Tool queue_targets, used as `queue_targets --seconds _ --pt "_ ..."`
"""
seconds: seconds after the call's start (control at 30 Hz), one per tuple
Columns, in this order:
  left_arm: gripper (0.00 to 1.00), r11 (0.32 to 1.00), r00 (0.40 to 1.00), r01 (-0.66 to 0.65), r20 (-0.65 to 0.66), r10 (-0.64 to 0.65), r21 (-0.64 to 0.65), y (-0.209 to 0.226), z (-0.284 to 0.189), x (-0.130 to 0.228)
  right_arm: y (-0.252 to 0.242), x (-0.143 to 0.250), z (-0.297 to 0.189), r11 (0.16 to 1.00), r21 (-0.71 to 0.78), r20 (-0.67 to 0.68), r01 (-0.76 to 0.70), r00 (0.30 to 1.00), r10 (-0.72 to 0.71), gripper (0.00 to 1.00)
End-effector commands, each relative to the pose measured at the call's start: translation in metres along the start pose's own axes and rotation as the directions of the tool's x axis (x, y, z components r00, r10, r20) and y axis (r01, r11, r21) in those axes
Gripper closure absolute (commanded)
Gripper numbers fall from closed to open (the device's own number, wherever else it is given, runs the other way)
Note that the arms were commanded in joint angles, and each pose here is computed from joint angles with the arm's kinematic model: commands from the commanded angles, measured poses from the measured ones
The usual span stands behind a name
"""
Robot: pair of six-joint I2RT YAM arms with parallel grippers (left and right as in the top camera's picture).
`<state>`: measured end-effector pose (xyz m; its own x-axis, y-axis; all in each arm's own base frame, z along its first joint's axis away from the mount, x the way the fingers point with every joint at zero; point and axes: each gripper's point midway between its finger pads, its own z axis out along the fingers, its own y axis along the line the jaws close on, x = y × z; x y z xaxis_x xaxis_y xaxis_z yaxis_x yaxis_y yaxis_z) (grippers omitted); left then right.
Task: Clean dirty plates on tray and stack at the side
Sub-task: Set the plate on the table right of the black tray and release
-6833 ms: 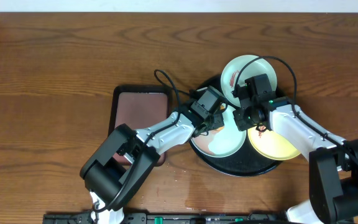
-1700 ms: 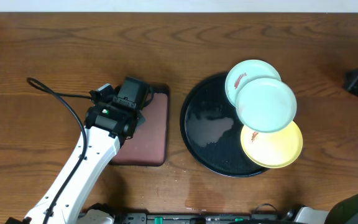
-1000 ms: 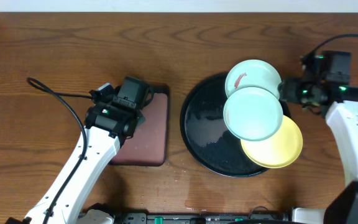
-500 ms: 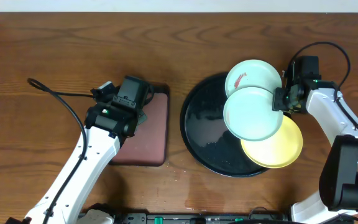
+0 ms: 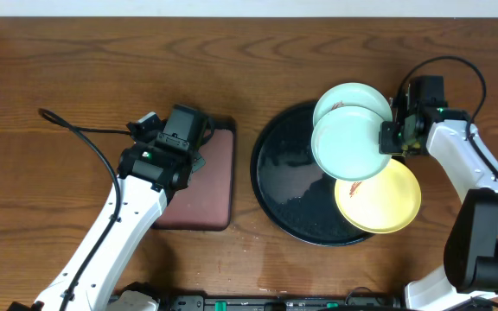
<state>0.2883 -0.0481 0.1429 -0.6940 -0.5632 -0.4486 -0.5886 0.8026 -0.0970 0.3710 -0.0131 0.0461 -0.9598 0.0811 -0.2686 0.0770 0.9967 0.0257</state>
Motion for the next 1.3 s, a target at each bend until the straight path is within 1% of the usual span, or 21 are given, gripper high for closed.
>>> queue_targets --seconds 0.0,0.17,0.27,0.37,0.47,0.6,0.7,0.8,0.87,0.93,1.03,1.17,1.27 --pt "0.92 1.0 1.0 0.004 -0.008 -0.004 -0.012 0.003 0.004 0.002 0.002 -0.016 -0.017 1.0 0.001 0.022 0.018 1.0 -0.018 0.99" --pt "0.92 1.0 1.0 0.005 -0.006 -0.005 -0.009 0.002 0.004 0.002 0.013 -0.03 -0.041 0.998 -0.068 0.057 0.015 0.998 -0.011 0.99" --pt "0.93 1.0 1.0 0.004 -0.006 -0.004 -0.009 0.002 0.004 0.002 0.006 -0.042 -0.057 0.993 -0.083 0.109 -0.078 0.99 0.087 0.99" --pt "0.93 1.0 1.0 0.001 -0.006 -0.002 -0.009 0.002 0.004 0.002 -0.008 -0.054 -0.074 0.978 -0.128 0.17 -0.167 0.968 0.187 0.99" --pt "0.93 1.0 1.0 0.001 -0.006 -0.001 -0.009 0.002 0.004 0.002 -0.036 -0.062 -0.084 0.95 -0.159 0.211 -0.269 0.931 0.299 0.99" --pt "0.93 1.0 1.0 0.002 -0.006 -0.002 -0.009 0.002 0.004 0.002 -0.079 -0.061 -0.087 0.893 -0.166 0.221 -0.418 0.867 0.447 0.99" --pt "0.92 1.0 1.0 0.002 -0.006 -0.002 -0.009 0.002 0.004 0.002 -0.115 -0.055 -0.086 0.831 -0.133 0.232 -0.541 0.798 0.557 0.99" --pt "0.93 1.0 1.0 0.002 -0.006 -0.002 -0.009 0.002 0.004 0.002 -0.144 -0.046 -0.08 0.768 -0.072 0.241 -0.636 0.736 0.632 0.99" --pt "0.93 1.0 1.0 0.001 -0.006 -0.001 -0.009 0.002 0.004 0.002 -0.158 -0.039 -0.073 0.729 -0.025 0.242 -0.684 0.704 0.668 0.99" --pt "0.93 1.0 1.0 0.002 -0.006 -0.002 -0.009 0.002 0.004 0.002 -0.164 -0.036 -0.068 0.718 0.005 0.243 -0.696 0.697 0.674 0.99" --pt "0.93 1.0 1.0 0.002 -0.006 -0.002 -0.009 0.002 0.004 0.002 -0.168 -0.036 -0.058 0.715 0.025 0.239 -0.699 0.699 0.674 0.92" --pt "0.92 1.0 1.0 0.001 -0.006 -0.002 -0.009 0.002 0.004 0.002 -0.167 -0.034 -0.045 0.71 0.033 0.212 -0.704 0.699 0.683 0.9" --pt "0.93 1.0 1.0 0.002 -0.006 -0.002 -0.009 0.002 0.004 0.002 -0.162 -0.033 -0.036 0.714 0.017 0.181 -0.7 0.705 0.686 0.75"
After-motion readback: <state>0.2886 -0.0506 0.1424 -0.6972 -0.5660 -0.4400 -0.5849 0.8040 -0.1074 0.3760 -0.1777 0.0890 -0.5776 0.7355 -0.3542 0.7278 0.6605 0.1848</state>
